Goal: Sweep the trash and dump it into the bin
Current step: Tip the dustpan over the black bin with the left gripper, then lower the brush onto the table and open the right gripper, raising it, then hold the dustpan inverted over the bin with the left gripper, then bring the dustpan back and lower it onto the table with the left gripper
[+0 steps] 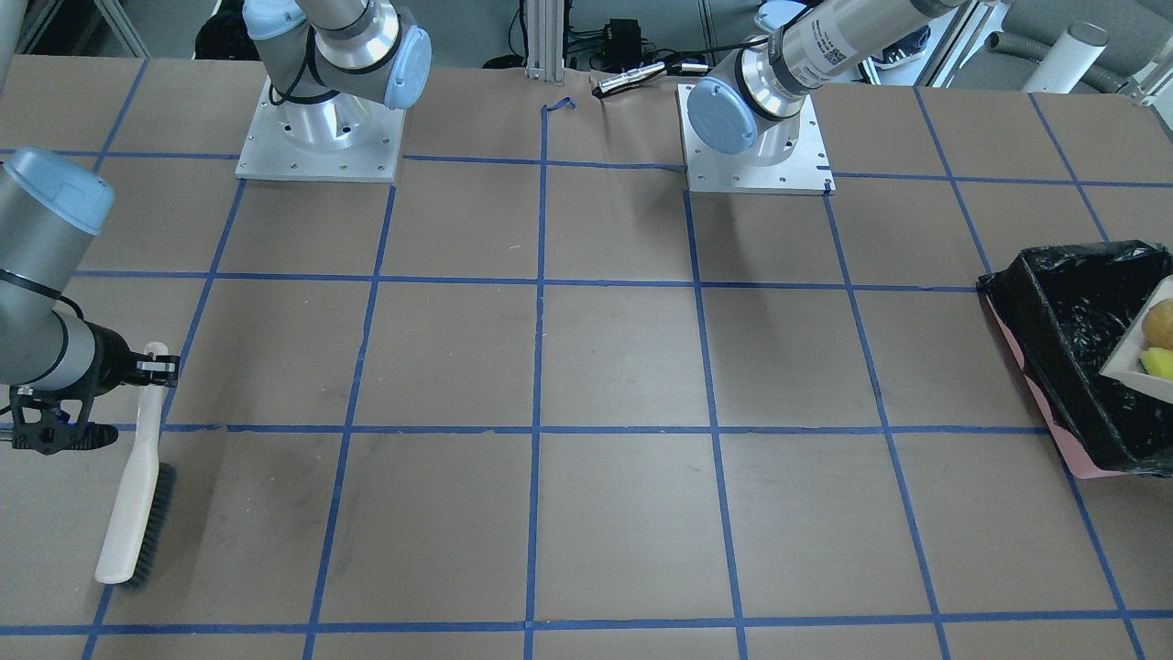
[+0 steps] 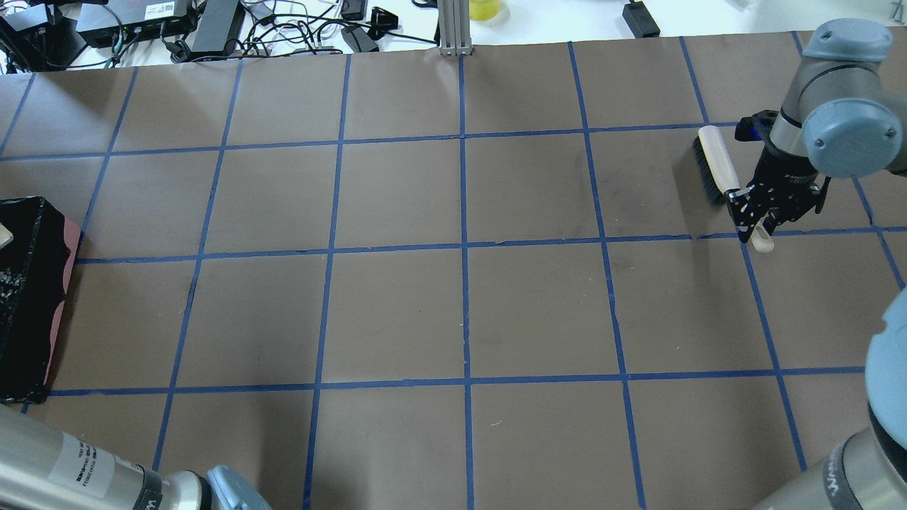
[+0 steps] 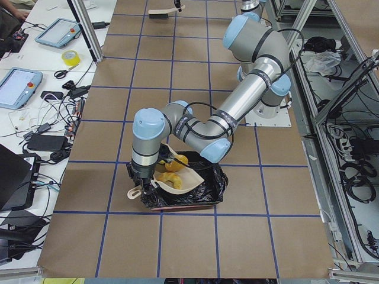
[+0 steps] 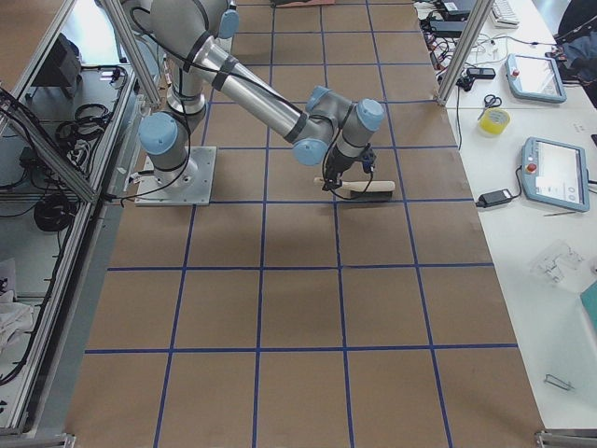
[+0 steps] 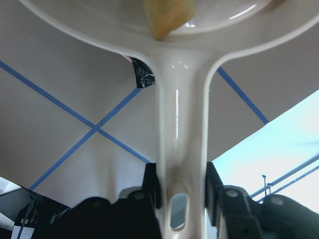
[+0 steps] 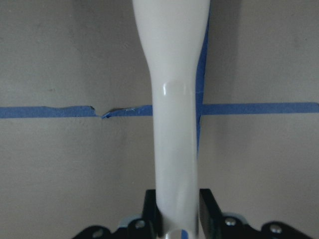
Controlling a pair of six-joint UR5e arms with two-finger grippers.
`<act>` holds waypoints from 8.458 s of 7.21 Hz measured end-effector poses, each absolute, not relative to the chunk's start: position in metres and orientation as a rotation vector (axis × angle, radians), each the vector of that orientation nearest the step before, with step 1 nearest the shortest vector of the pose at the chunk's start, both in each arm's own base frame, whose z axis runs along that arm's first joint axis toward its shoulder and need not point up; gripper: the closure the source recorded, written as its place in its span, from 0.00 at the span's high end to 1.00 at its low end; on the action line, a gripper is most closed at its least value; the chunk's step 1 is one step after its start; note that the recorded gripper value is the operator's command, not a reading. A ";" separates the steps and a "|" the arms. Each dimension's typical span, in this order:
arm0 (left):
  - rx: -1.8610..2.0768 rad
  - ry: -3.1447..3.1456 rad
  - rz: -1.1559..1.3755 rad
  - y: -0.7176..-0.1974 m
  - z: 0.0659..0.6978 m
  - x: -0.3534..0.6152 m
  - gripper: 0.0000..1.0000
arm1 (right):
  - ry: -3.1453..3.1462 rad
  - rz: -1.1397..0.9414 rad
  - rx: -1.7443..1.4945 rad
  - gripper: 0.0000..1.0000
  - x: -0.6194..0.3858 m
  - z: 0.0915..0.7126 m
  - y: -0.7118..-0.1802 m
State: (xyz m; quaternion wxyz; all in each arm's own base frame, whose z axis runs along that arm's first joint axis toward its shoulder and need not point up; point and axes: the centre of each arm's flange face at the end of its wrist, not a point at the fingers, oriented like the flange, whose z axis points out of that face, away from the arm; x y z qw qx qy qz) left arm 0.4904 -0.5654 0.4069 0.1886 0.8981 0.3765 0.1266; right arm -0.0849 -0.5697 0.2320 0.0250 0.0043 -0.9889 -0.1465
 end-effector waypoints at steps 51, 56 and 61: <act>2.428 1.349 0.022 -0.583 0.470 0.193 0.00 | -3.139 0.019 0.239 1.00 0.153 0.518 -0.495; 2.318 1.922 -0.100 -0.655 0.349 0.092 0.00 | -3.140 0.018 0.241 1.00 0.153 0.518 -0.494; 2.142 2.176 0.060 -0.693 0.276 0.045 0.00 | -3.149 0.016 0.241 1.00 0.154 0.516 -0.496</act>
